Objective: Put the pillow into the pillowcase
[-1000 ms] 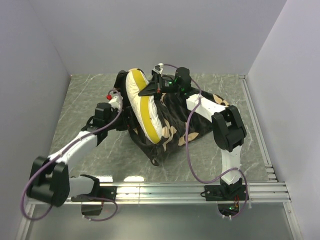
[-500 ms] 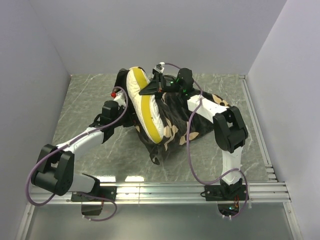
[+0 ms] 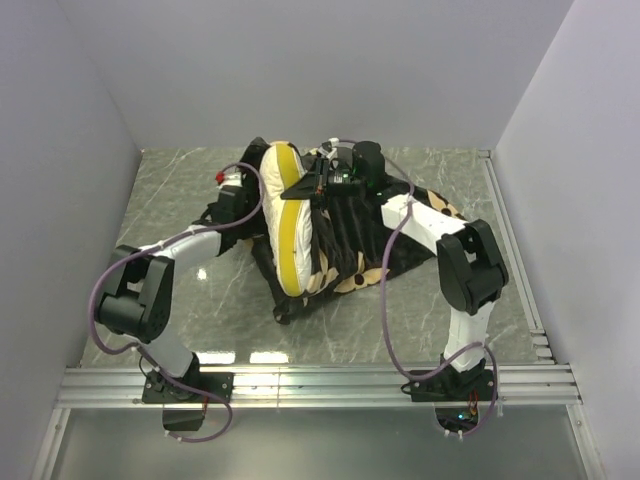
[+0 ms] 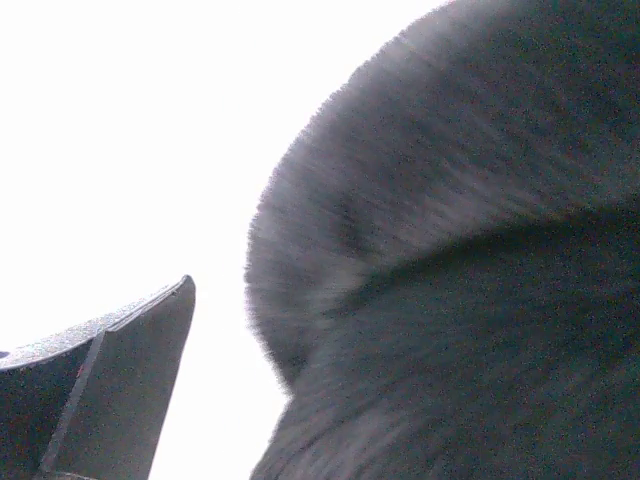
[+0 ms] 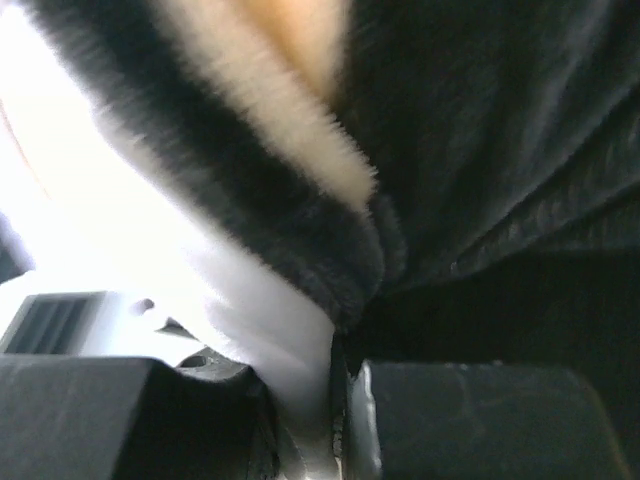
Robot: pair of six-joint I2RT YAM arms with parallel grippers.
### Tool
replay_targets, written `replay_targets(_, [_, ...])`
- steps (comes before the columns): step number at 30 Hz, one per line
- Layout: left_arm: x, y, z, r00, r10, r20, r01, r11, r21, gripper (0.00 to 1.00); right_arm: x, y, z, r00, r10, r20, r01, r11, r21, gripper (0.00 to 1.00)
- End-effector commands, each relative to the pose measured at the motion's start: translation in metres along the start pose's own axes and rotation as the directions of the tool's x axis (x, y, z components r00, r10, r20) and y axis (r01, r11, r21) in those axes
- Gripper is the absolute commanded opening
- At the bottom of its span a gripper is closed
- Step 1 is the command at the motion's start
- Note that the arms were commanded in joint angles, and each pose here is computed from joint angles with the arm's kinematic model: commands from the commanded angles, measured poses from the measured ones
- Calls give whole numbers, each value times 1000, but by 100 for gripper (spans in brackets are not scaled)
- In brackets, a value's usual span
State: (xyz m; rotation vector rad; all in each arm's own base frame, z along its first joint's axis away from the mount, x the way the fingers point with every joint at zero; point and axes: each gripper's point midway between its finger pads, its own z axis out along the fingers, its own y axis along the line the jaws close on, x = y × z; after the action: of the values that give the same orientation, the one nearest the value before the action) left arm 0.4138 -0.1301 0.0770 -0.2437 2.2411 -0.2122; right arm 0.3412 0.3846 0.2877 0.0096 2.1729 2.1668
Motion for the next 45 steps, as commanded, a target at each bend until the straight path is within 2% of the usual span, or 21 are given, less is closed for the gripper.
replay_targets(1, [-44, 58, -20, 992, 98, 79, -83, 980, -181, 95, -2, 9, -23, 954, -289, 75, 262, 931, 254, 0])
replay_targets(2, [-49, 75, -26, 991, 110, 73, -91, 971, -221, 95, -5, -12, -30, 961, -268, 73, 225, 904, 363, 0])
replay_targets(3, [-55, 84, -32, 987, 145, 70, -125, 963, -238, 94, -15, -27, -35, 932, -357, 66, 294, 849, 438, 0])
replay_targets(5, [-73, 105, -46, 984, 155, 89, -125, 952, -278, 94, -34, -61, -48, 918, -385, 98, 259, 766, 589, 0])
replay_targets(10, [-105, 138, -71, 973, 214, 84, -174, 926, -336, 85, -50, -102, -49, 887, -461, 20, 316, 639, 701, 0])
replay_targets(11, [-111, 145, -73, 972, 218, 89, -175, 921, -348, 83, -47, -117, -47, 898, -440, -10, 313, 622, 717, 0])
replay_targets(15, [-127, 142, -79, 960, 266, 88, -226, 920, -321, 62, -33, -139, -27, 904, -412, -115, 369, 614, 698, 0])
replay_targets(18, [-149, 148, -87, 947, 297, 122, -246, 915, -319, 52, -25, -154, -18, 906, -388, -171, 393, 616, 683, 0])
replay_targets(20, [-148, 151, -85, 949, 302, 96, -261, 917, -303, 45, -20, -161, -14, 904, -381, -194, 406, 620, 671, 0])
replay_targets(21, [-156, 148, -87, 947, 306, 102, -266, 920, -287, 30, -16, -163, -12, 893, -389, -227, 435, 619, 654, 0])
replay_targets(23, [-150, 139, -85, 952, 301, 55, -285, 938, -198, 12, -3, -172, -3, 880, -368, -302, 474, 616, 630, 0])
replay_targets(24, [-154, 134, -87, 952, 299, 57, -285, 942, -179, 0, -1, -177, -2, 848, -388, -360, 529, 589, 611, 0])
replay_targets(27, [-193, 112, -104, 951, 268, 152, -253, 961, -114, 0, 20, -195, 10, 763, -394, -512, 643, 547, 536, 0])
replay_targets(29, [-204, 96, -109, 951, 247, 186, -244, 969, -39, 0, 43, -210, 16, 710, -361, -605, 684, 560, 468, 0])
replay_targets(32, [-227, 67, -124, 951, 176, 254, -204, 975, 91, 0, 66, -230, 21, 640, -316, -700, 722, 558, 409, 0])
replay_targets(35, [-239, 46, -141, 947, 112, 303, -179, 962, 205, 0, 74, -248, 23, 603, -279, -747, 741, 543, 395, 0])
replay_targets(37, [-250, 30, -158, 931, 81, 355, -187, 943, 277, 0, 76, -259, 27, 592, -264, -761, 745, 539, 393, 0])
replay_targets(41, [-261, 10, -185, 930, -5, 367, -153, 903, 401, 0, 72, -286, 20, 584, -193, -789, 745, 514, 426, 0])
replay_targets(43, [-261, 16, -189, 935, 11, 355, -154, 913, 378, 0, 59, -291, 10, 619, -183, -764, 728, 499, 470, 0])
replay_targets(44, [-257, 23, -188, 938, 18, 345, -149, 921, 359, 0, 57, -287, 6, 648, -180, -740, 701, 522, 486, 0])
replay_targets(45, [-243, 35, -180, 950, 21, 312, -130, 933, 334, 0, 59, -286, -6, 690, -148, -708, 639, 583, 501, 0])
